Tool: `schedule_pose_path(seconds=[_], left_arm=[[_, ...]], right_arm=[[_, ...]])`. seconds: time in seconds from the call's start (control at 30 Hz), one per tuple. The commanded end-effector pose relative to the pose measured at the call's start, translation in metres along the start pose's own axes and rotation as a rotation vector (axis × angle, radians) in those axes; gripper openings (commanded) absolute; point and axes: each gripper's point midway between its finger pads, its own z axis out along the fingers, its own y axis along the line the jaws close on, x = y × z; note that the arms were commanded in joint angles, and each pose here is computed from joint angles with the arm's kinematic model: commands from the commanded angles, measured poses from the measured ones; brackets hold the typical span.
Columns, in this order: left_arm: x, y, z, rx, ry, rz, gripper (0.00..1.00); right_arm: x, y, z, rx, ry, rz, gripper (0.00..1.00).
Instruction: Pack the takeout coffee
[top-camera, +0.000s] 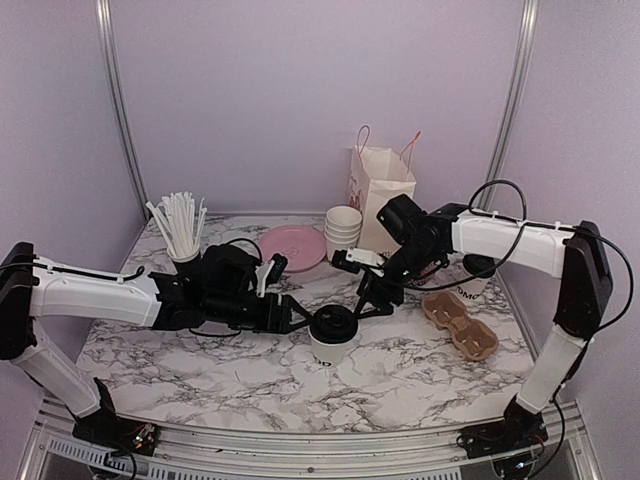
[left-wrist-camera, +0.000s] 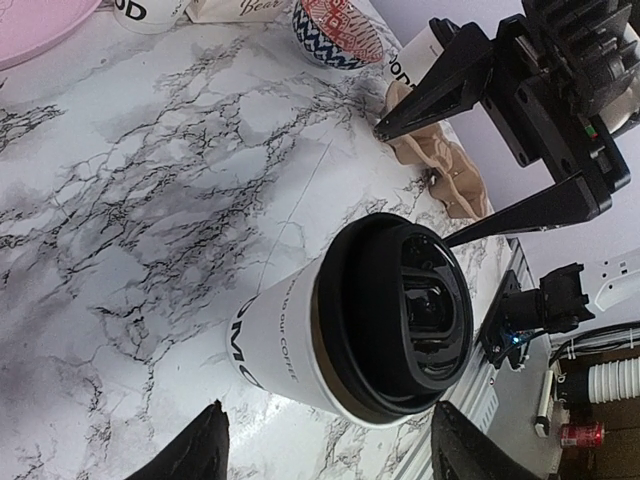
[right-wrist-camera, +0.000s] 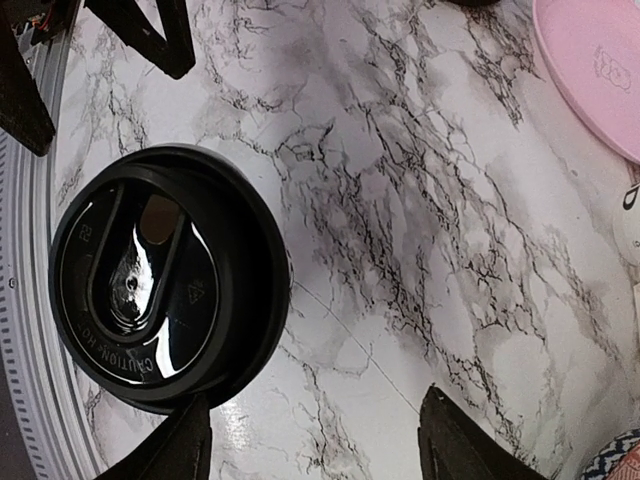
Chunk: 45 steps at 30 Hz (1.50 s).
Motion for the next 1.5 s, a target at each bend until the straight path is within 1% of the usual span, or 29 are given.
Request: schedule_pose_path(seconds=[0.0,0.3,0.63,0.83,0.97,1.07,1.13,1.23,1.37,1.47], left_arm=[[-0.006,-0.007,0.002,0.017,-0.015,0.011,0.7],[-0.003,-0.002,0.005,0.005,-0.008,0.007,0.7],[-0.005,-0.001,0.006,-0.005,-0.011,0.01,0.7],[-0.005,0.001,0.008,-0.016,-0.011,0.009,0.7],[-0.01,0.001,0.011,-0.028,-0.02,0.01,0.68],[-0.02,-0.009,0.008,-0.005,-0.042,0.018,0.67],[-0.026,-0.015,0.006,0.008,-0.054,0.024,0.67],[-0.027,-0.017,0.01,0.016,-0.047,0.026,0.67],[-0.02,-0.01,0.022,0.004,-0.009,0.014,0.65],[-0.012,-0.005,0.027,0.001,0.016,0.001,0.62]], right_arm=[[-0.015,-0.004,-0.001,0.025,-0.012,-0.027,0.68],[-0.021,-0.001,-0.004,0.028,-0.015,-0.038,0.68],[-0.022,0.009,0.007,0.01,0.011,-0.06,0.68],[-0.022,0.007,0.003,0.031,0.017,-0.059,0.68],[-0.02,0.002,-0.007,0.054,0.009,-0.04,0.69],[-0.021,0.001,-0.023,0.042,-0.035,-0.021,0.7],[-0.024,0.002,-0.033,0.013,-0.093,0.011,0.72],[-0.024,0.009,-0.034,-0.09,-0.168,0.084,0.73],[-0.013,0.027,-0.012,-0.26,-0.158,0.162,0.72],[-0.01,0.035,-0.002,-0.343,-0.161,0.195,0.71]])
